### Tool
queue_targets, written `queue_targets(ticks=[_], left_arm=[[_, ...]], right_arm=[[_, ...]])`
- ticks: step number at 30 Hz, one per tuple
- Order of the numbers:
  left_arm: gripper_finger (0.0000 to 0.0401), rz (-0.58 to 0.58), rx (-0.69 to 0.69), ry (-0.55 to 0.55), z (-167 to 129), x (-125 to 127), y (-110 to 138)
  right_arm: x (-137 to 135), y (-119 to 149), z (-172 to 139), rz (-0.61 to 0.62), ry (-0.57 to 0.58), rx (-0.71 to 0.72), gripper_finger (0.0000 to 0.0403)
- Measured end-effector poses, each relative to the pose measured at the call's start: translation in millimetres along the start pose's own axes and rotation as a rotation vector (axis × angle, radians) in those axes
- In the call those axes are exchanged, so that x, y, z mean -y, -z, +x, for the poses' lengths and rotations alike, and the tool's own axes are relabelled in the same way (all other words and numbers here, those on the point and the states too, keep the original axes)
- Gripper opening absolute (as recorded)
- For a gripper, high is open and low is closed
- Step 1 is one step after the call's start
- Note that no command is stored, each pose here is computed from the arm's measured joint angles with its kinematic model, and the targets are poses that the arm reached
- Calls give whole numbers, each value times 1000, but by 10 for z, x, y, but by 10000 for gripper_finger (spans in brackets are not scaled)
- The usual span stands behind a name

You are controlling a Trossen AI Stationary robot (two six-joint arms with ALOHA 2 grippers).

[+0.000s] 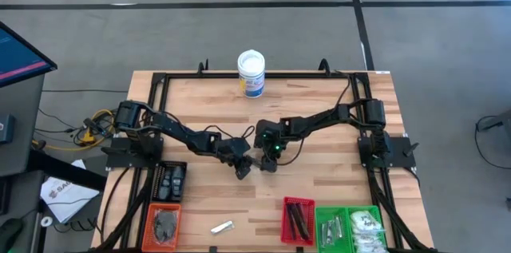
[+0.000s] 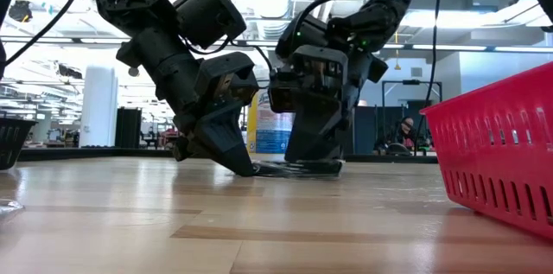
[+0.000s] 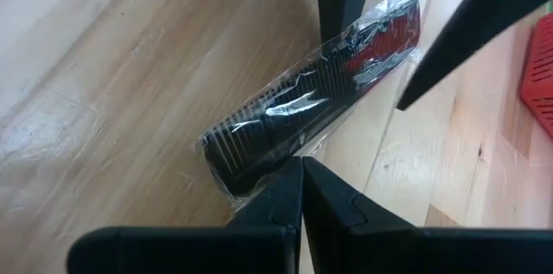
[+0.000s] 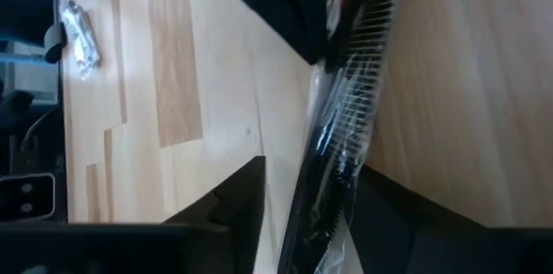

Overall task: Pick & Place Travel size toiletries
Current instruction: Put the black comb into the red bin

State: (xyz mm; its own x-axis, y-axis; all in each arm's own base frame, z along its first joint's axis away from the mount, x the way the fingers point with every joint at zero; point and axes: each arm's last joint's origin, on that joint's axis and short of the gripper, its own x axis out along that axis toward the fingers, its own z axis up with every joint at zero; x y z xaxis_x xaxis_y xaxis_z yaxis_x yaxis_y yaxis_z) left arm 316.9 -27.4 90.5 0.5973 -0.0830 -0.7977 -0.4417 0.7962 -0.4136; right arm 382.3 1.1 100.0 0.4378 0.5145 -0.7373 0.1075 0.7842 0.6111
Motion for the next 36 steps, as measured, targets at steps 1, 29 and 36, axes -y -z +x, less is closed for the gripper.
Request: queue_targets(ticks=[1, 29, 36], left_arm=[[0, -1, 0, 0, 0, 0, 1], [1, -21, 606, -39, -1459, 227, -231], [1, 11, 567, 43, -1627, 150, -77]], right_arm=[[2, -1, 0, 11, 6, 3, 140], [-843, -29, -950, 296, 181, 395, 2], [-1429, 284, -1078, 469, 197, 572, 1]])
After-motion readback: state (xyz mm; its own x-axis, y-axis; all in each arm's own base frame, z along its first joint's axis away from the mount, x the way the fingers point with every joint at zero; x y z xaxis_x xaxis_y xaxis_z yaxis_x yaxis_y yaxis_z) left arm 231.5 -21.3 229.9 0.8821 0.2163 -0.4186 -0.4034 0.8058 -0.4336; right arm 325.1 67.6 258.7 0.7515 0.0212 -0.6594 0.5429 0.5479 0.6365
